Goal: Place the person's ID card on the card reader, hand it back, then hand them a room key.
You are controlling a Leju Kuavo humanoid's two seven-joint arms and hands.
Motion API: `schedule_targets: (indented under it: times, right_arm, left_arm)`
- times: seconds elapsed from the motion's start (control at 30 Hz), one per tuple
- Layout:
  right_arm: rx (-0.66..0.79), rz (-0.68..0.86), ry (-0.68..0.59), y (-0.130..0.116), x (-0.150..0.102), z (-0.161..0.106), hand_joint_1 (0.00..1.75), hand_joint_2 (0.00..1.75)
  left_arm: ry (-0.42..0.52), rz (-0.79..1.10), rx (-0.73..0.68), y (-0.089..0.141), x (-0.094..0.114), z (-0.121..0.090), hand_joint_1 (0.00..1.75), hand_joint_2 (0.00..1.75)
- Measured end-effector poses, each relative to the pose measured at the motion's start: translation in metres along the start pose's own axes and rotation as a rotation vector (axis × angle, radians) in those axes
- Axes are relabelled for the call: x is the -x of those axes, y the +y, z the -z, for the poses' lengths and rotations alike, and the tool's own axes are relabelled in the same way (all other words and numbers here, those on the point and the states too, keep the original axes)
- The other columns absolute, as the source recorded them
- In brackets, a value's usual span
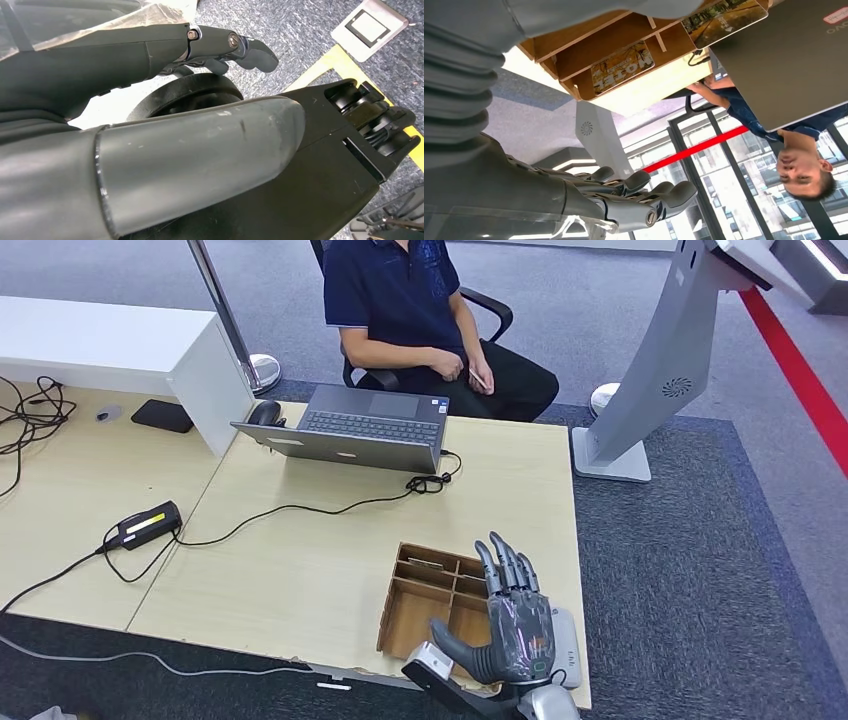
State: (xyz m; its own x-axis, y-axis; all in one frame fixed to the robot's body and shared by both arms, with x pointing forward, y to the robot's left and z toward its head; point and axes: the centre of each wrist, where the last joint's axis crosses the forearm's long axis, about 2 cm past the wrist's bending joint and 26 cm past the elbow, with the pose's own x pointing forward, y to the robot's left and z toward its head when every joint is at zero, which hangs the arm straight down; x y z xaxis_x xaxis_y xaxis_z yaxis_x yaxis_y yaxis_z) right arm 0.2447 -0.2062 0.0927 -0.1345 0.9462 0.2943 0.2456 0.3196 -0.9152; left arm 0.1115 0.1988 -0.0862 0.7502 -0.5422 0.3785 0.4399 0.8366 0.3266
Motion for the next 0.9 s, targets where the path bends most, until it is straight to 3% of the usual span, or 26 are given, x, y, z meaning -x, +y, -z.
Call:
schedule_targets:
  times: [0.9]
  right_arm:
    - [-0.004,-0.047,0.014,0.006,0.014,0.006,0.0,1.75]
  left_arm:
    - [0.0,0.0,0.003,0.0,0.0,0.0,0.0,0.0]
